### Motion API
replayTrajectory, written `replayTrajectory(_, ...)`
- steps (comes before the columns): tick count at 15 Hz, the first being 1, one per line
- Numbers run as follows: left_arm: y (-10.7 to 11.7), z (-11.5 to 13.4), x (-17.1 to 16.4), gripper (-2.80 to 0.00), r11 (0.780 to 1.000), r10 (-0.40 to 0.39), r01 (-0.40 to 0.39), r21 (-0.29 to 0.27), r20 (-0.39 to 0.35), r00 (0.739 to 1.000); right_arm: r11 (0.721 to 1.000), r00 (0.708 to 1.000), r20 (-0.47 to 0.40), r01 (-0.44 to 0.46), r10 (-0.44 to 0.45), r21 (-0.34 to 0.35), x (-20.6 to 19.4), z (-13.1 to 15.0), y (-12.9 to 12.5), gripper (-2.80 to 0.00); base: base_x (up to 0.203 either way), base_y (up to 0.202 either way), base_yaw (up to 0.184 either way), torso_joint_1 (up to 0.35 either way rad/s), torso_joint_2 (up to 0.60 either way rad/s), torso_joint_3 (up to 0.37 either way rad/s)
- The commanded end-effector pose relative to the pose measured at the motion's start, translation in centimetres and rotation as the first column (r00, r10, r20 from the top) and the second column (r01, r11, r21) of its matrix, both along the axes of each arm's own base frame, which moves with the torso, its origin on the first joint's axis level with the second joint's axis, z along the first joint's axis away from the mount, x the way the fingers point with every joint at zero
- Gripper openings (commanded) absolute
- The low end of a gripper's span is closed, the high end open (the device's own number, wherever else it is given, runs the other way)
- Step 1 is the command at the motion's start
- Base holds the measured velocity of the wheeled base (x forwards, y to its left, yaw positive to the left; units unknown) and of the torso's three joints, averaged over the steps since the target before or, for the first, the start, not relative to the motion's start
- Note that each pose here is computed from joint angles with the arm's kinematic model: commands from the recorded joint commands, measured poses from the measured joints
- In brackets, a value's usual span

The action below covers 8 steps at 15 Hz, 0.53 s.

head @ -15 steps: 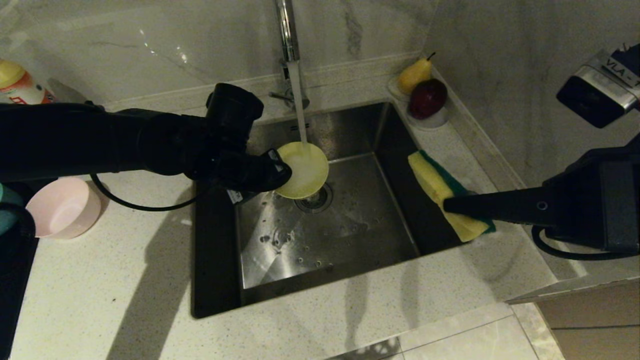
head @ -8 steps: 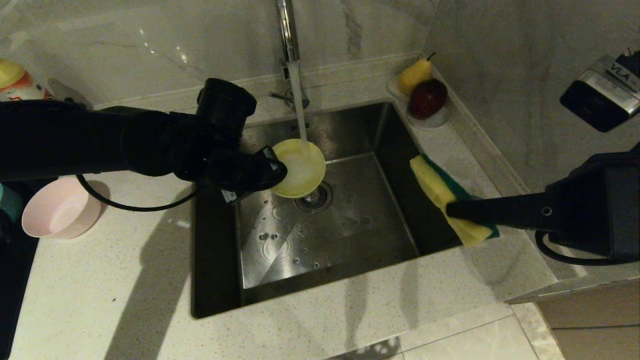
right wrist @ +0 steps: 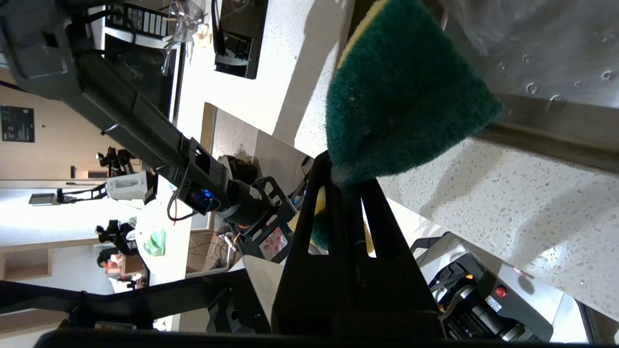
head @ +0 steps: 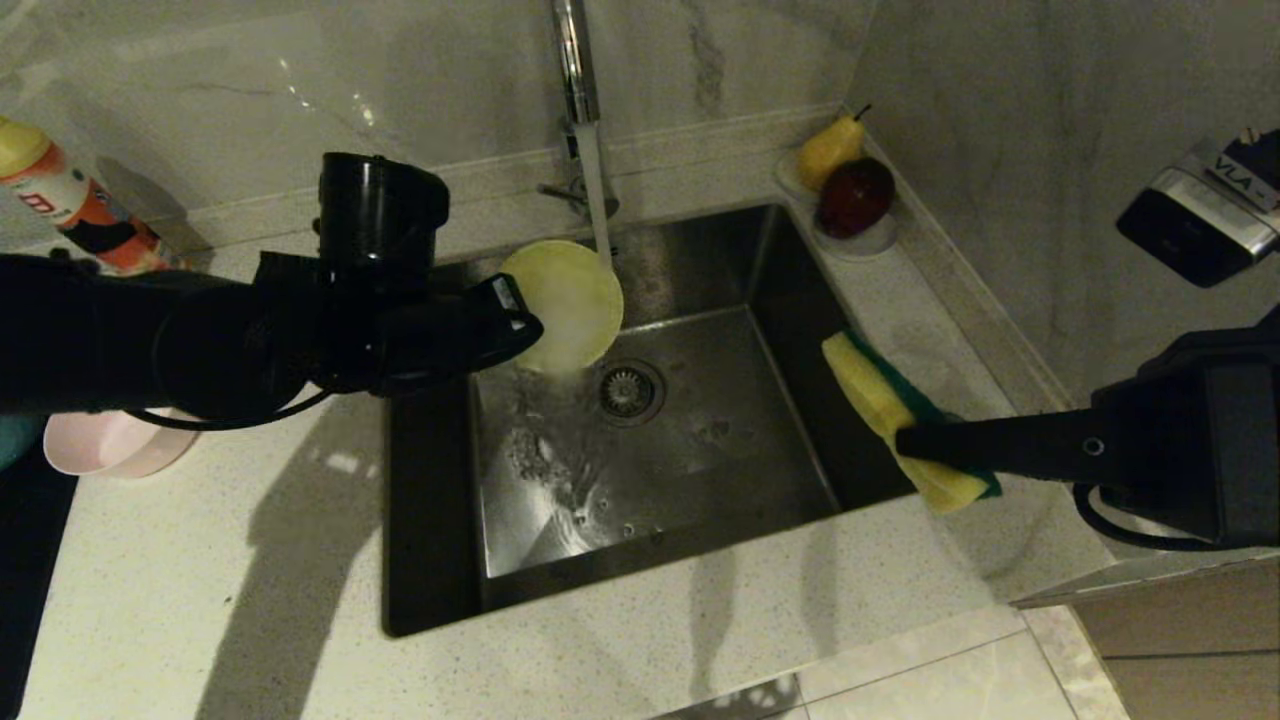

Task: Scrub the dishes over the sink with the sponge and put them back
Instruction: Rinse the bowl

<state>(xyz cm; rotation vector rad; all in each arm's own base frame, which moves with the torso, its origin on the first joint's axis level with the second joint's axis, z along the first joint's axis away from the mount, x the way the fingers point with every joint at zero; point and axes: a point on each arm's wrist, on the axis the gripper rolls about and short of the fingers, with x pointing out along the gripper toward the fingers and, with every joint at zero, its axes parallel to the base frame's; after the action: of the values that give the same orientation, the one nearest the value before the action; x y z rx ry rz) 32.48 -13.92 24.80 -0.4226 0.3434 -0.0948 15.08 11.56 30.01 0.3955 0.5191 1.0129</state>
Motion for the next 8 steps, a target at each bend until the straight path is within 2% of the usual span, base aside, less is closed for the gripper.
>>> replayTrajectory(1,1.6,0.9,-1.2,-2.80,1.000,0.014,-0.016,0.015,0.161,0.987,1.000,1.000,-0.009,-0.003,0.003,-0.003,0.1,-0.3,0.1,-2.80,0.000,0.000,0.000,0.000,0.00,0.000)
replayTrajectory(4,3.7,1.3,-2.2,-2.80,0.998,0.050,-0.062,0.030,0.284,0.957,1.000,1.000,-0.014,-0.003,0.003,-0.006,0.3,-0.4,0.2,-2.80,0.000,0.000,0.000,0.000,0.00,0.000)
replayTrajectory(6,4.3,1.4,-2.5,-2.80,0.997,0.067,-0.079,0.019,0.350,0.934,1.000,1.000,-0.017,-0.003,0.003,-0.010,0.6,-0.6,0.4,-2.80,0.000,0.000,0.000,0.000,0.00,0.000)
replayTrajectory(8,4.5,0.9,-2.6,-2.80,0.996,0.064,-0.085,0.036,0.390,0.919,1.000,1.000,-0.020,-0.004,0.004,-0.008,0.7,-0.7,0.5,-2.80,0.000,0.000,0.000,0.000,0.00,0.000)
